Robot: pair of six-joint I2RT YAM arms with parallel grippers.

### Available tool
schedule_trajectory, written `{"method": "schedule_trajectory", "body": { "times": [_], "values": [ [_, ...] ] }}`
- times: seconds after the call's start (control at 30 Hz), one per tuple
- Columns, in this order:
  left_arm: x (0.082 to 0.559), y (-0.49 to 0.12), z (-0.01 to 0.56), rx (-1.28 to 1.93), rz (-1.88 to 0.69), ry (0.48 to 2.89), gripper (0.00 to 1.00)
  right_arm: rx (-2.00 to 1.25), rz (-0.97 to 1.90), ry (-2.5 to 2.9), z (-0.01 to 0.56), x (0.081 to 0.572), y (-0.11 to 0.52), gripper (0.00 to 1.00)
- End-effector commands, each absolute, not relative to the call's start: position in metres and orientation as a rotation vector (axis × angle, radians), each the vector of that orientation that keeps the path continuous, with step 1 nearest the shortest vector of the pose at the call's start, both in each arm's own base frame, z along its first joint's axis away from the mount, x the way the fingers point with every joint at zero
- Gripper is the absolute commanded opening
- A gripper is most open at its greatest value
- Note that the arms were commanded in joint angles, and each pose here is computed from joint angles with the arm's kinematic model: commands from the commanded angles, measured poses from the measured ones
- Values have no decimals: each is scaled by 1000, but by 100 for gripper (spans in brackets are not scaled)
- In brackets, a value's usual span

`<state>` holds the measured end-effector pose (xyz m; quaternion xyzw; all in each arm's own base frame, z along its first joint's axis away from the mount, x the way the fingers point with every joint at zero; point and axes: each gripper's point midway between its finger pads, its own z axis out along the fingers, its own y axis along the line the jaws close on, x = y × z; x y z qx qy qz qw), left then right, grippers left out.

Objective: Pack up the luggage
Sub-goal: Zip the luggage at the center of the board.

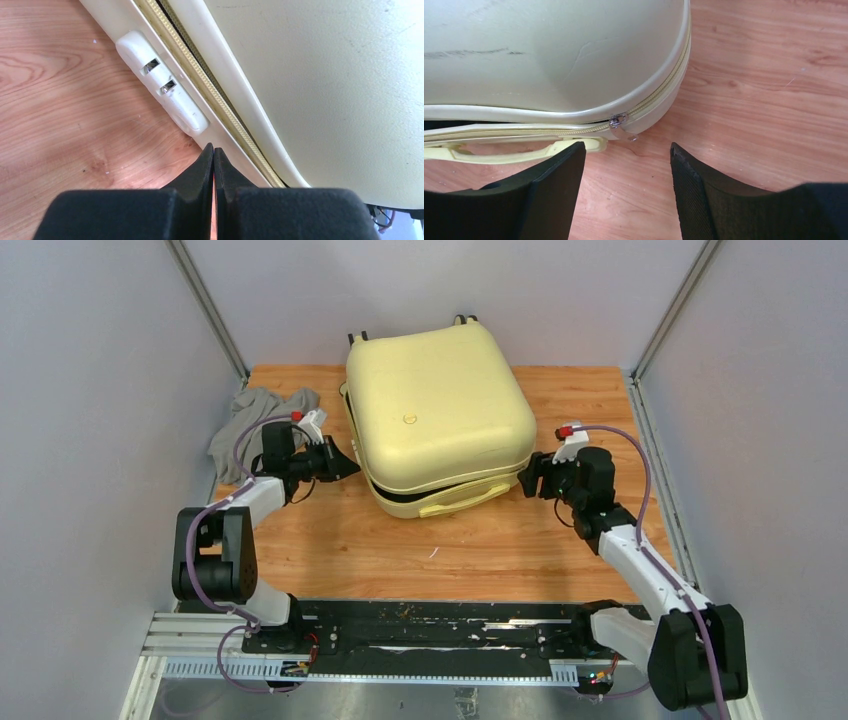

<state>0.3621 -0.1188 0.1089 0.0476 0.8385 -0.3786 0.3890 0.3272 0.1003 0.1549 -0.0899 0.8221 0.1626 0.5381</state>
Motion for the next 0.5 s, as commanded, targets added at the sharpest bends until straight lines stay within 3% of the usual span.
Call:
{"method": "schedule_trajectory", "body": {
  "times": [0.0,0.23,0.47],
  "values": [
    [362,-121,123,154,-971,2083,4,-277,412,1959,149,330,104,64],
    [363,-121,123,149,-980,2085,4,-345,459,1882,152,346,118,55],
    [364,-121,123,148,-977,2085,4,-367,490,1991,131,347,122,56]
  ]
}}
